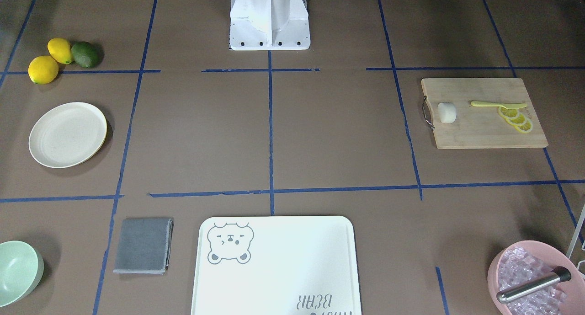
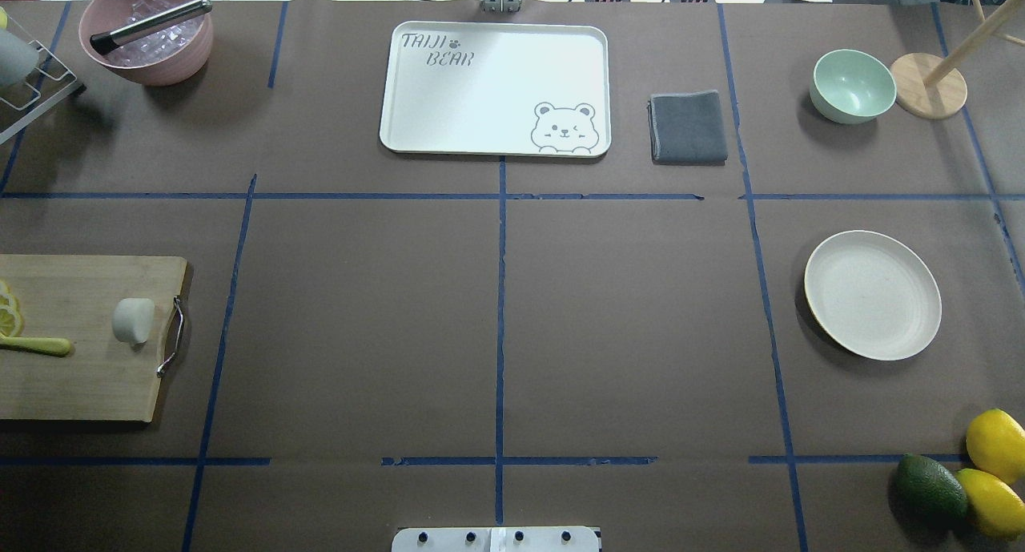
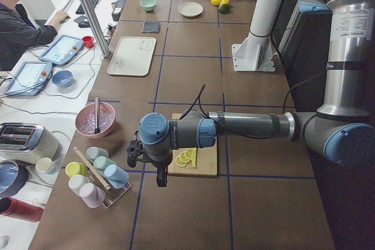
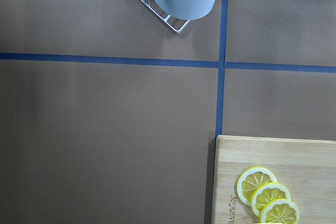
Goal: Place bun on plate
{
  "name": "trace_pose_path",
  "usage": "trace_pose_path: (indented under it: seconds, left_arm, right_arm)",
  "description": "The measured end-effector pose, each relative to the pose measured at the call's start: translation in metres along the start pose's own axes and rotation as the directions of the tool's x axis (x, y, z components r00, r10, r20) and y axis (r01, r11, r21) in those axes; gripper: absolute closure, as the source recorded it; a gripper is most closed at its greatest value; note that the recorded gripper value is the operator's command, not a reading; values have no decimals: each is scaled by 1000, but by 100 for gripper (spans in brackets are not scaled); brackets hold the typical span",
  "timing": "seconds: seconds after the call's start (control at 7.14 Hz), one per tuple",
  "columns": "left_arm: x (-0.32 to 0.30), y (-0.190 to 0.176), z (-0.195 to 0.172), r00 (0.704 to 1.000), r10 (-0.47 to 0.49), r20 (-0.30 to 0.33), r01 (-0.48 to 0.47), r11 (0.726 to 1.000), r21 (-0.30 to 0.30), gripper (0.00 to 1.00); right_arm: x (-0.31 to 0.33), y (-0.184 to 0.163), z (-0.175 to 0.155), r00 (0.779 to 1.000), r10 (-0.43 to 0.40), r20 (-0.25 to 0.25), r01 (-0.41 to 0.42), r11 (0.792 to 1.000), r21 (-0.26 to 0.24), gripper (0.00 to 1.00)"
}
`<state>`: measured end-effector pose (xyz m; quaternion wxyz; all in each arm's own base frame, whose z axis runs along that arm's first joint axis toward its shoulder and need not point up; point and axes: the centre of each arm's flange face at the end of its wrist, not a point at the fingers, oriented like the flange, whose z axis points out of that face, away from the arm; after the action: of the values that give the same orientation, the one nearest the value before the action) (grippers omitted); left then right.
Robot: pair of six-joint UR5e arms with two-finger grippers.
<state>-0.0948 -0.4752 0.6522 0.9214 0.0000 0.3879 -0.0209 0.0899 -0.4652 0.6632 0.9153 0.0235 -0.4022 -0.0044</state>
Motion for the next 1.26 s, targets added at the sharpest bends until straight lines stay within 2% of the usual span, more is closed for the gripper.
trace_pose_path:
  seconds: [0.98,1.26]
  left_arm:
    - [3,-2,-2,1000,6,0,-6,1000,4,0]
    - [10,-2,-9,1000,17,0,-17,1000,18,0]
  right_arm:
    - [-7,-3,0,1000,17,-1,-17,1000,6,1]
    - [-37,-13,12,999,49,2,-49,998,41,1]
